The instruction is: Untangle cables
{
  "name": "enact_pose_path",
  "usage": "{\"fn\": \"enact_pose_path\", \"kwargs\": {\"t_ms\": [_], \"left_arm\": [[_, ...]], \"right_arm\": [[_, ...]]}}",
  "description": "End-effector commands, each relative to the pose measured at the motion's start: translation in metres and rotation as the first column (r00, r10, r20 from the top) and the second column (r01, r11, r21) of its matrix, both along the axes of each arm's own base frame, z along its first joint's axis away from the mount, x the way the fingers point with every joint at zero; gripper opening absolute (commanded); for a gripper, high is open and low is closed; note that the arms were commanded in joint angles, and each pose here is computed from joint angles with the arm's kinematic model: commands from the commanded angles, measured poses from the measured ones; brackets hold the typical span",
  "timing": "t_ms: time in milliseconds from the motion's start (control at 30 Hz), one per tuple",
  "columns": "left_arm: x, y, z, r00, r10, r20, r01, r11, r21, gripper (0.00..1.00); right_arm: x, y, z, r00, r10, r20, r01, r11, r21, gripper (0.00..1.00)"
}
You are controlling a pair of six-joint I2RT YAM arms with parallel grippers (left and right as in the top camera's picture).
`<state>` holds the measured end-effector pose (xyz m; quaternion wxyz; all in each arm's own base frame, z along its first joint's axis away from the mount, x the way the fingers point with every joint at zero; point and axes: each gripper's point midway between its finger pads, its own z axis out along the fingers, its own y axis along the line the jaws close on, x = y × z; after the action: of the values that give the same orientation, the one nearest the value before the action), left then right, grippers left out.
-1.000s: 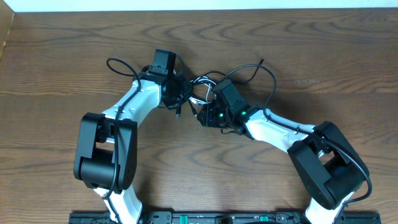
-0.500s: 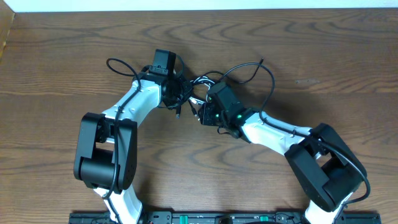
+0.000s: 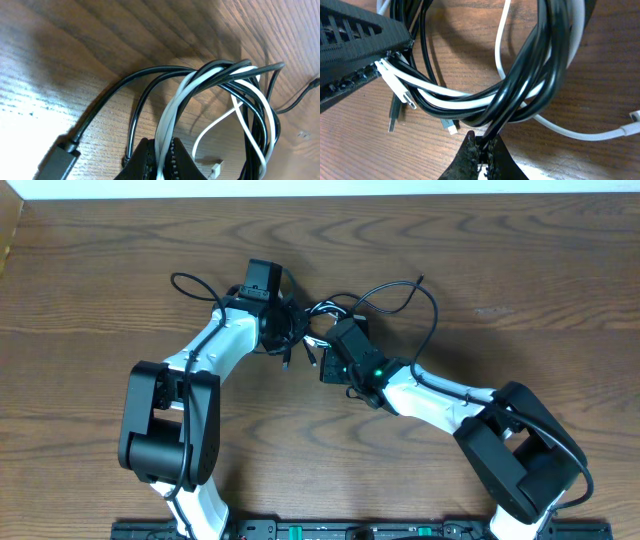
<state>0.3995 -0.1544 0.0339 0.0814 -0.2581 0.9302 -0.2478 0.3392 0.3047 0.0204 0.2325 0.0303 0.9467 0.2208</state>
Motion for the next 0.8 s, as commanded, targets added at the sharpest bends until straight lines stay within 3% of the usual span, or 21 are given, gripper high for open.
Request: {"fn": "enact_pose_path", "kwargs": {"t_ms": [0,167,367,767], "left_arm": [[0.002,0.001,0.008,0.983,-0.155,0.095,0.150,0.987,0.062,0.07],[0.001,-0.002,0.009,0.926,-0.340,0.166,0.322,0.938,0.129,0.08],[-0.005,-0.034,0.028,0.804,-0.508,0.310,0.525,0.851,0.033,0.08],[-0.015,-0.054,0.043,0.719,-0.570,0.399,0.633,0.773,-0.037,0.08]], "right_arm": [[0.003,-0.001,0.021,0.999,0.030,0.025,-0.031,0.999,0.022,0.01],[0.005,0.003,0.056,0.992,0.092,0.091,-0.099,0.993,0.071,0.01],[0.019,-0.010,0.062,0.993,0.049,0.105,-0.058,0.995,0.083,0.01],[0.045,-0.033,0.068,0.990,-0.026,0.141,0.012,0.995,0.101,0.01]]}}
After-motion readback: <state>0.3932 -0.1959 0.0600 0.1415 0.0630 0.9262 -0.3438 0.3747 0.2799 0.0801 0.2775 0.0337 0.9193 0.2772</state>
